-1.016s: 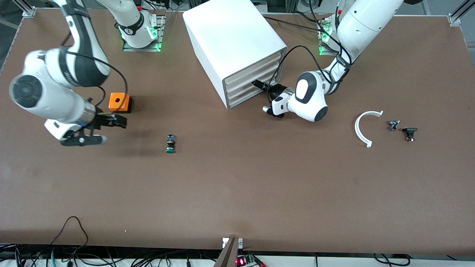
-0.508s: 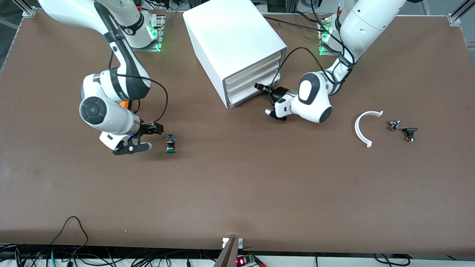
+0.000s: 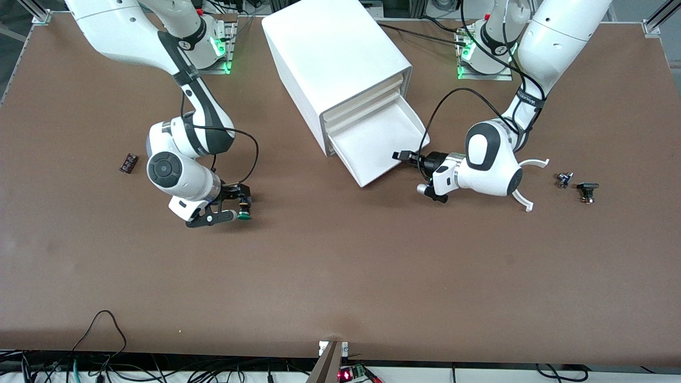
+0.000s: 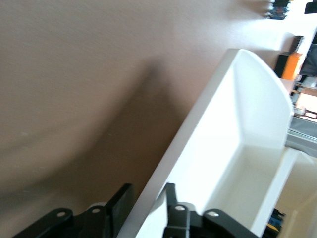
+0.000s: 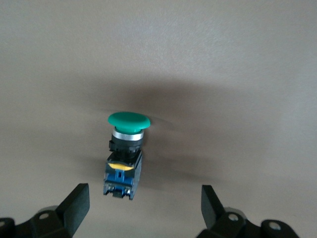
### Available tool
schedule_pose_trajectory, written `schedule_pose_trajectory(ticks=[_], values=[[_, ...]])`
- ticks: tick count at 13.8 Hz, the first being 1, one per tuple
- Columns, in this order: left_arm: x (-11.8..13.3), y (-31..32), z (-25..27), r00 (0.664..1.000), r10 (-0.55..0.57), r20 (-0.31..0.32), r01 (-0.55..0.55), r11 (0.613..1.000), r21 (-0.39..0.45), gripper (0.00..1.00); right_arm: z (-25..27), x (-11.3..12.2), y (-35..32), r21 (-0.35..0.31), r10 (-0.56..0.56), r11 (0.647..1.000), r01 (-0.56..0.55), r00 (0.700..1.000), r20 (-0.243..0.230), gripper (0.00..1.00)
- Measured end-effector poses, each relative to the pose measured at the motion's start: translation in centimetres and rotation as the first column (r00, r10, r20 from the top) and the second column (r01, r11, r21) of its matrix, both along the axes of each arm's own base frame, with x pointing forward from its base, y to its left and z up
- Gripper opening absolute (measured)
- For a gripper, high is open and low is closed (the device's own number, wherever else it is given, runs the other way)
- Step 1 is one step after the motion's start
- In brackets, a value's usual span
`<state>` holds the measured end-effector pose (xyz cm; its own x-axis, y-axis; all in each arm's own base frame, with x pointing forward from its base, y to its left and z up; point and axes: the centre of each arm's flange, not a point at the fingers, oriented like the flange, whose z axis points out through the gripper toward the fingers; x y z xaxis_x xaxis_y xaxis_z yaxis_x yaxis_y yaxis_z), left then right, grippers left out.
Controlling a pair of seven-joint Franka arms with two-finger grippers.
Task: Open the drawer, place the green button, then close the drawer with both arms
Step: 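Lift the green button with the right gripper while the left gripper withdraws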
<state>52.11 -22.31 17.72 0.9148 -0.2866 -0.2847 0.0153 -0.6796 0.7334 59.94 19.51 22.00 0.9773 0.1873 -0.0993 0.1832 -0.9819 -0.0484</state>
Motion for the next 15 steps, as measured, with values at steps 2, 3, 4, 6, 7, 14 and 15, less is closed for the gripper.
schedule_pose_trajectory(ticks=[2, 3, 4, 6, 7, 14, 15], values=[[1.2, 1.1, 0.3, 0.999, 0.013, 0.052, -0.015, 0.999, 0.036, 0.59, -1.2, -0.2, 0.4, 0.002, 0.005, 1.000, -0.005, 1.000, 0.001, 1.00], [2.4, 1.9, 1.2, 0.994, 0.036, 0.106, -0.042, 0.997, 0.060, 0.68, -1.6, -0.3, 0.7, 0.003, 0.010, 1.000, -0.010, 1.000, 0.002, 1.00], [4.0, 3.6, 3.0, 0.982, 0.081, 0.172, -0.095, 0.993, 0.076, 0.79, -2.1, -0.5, 1.2, 0.003, 0.020, 1.000, -0.020, 1.000, 0.003, 1.00], [6.8, 8.3, 7.9, 0.947, 0.170, 0.271, -0.196, 0.978, 0.069, 0.98, -2.9, -1.1, 2.5, -0.010, 0.058, 0.998, -0.058, 0.998, 0.002, 1.00], [7.6, 10.4, 10.5, 0.927, 0.204, 0.315, -0.234, 0.970, 0.061, 1.00, -3.2, -1.4, 3.0, -0.018, 0.077, 0.997, -0.077, 0.997, 0.002, 1.00], [4.6, 14.6, 32.1, 0.772, -0.300, 0.561, -0.018, 0.871, 0.491, 1.00, -4.0, -1.6, 3.2, -0.027, 0.089, 0.996, -0.089, 0.996, -0.002, 0.49], [3.2, 14.8, 35.0, 0.776, -0.343, 0.529, -0.007, 0.835, 0.551, 1.00, -4.0, -1.5, 3.2, -0.027, 0.088, 0.996, -0.088, 0.996, -0.002, 0.42]])
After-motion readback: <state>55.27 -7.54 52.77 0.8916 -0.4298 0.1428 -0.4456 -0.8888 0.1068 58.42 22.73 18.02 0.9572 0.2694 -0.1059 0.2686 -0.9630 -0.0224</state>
